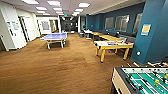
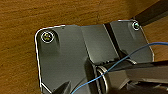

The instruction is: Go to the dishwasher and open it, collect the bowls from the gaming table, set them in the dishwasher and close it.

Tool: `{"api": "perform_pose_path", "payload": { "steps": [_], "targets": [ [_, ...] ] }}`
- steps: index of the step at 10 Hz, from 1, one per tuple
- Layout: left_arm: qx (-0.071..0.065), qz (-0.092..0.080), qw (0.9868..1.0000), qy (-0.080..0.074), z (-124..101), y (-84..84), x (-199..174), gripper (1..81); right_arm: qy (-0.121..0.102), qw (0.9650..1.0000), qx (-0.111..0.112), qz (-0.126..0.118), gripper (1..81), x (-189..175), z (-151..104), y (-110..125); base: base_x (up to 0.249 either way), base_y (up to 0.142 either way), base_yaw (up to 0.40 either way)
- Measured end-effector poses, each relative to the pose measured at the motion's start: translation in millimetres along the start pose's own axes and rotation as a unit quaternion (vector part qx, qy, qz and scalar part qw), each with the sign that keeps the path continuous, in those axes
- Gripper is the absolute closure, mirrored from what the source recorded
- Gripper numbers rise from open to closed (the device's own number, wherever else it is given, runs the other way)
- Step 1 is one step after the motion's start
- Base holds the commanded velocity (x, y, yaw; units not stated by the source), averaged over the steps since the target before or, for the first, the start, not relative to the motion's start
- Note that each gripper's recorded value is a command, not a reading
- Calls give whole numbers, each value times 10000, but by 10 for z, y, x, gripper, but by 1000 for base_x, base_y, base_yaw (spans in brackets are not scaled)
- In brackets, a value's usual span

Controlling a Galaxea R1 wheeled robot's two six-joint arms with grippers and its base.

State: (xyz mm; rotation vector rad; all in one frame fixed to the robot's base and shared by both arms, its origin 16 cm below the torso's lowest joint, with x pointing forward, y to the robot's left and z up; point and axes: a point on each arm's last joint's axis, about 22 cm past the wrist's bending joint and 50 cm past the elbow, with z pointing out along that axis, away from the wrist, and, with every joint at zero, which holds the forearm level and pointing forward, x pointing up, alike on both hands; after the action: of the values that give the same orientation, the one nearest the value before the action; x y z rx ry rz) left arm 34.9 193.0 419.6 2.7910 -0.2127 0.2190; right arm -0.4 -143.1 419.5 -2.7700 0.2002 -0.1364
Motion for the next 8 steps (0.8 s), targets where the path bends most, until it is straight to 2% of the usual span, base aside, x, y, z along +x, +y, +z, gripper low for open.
{"api": "perform_pose_path", "payload": {
  "steps": [6,8],
  "targets": [
    [1,-4,10000,6,-2,1,-9,10,-10,10000,1,-4,10,-12,-1,0,164,0,0],
    [-31,-11,10000,3,12,52,-12,10,-11,10000,1,-1,10,-10,0,0,170,0,0]
  ]
}}
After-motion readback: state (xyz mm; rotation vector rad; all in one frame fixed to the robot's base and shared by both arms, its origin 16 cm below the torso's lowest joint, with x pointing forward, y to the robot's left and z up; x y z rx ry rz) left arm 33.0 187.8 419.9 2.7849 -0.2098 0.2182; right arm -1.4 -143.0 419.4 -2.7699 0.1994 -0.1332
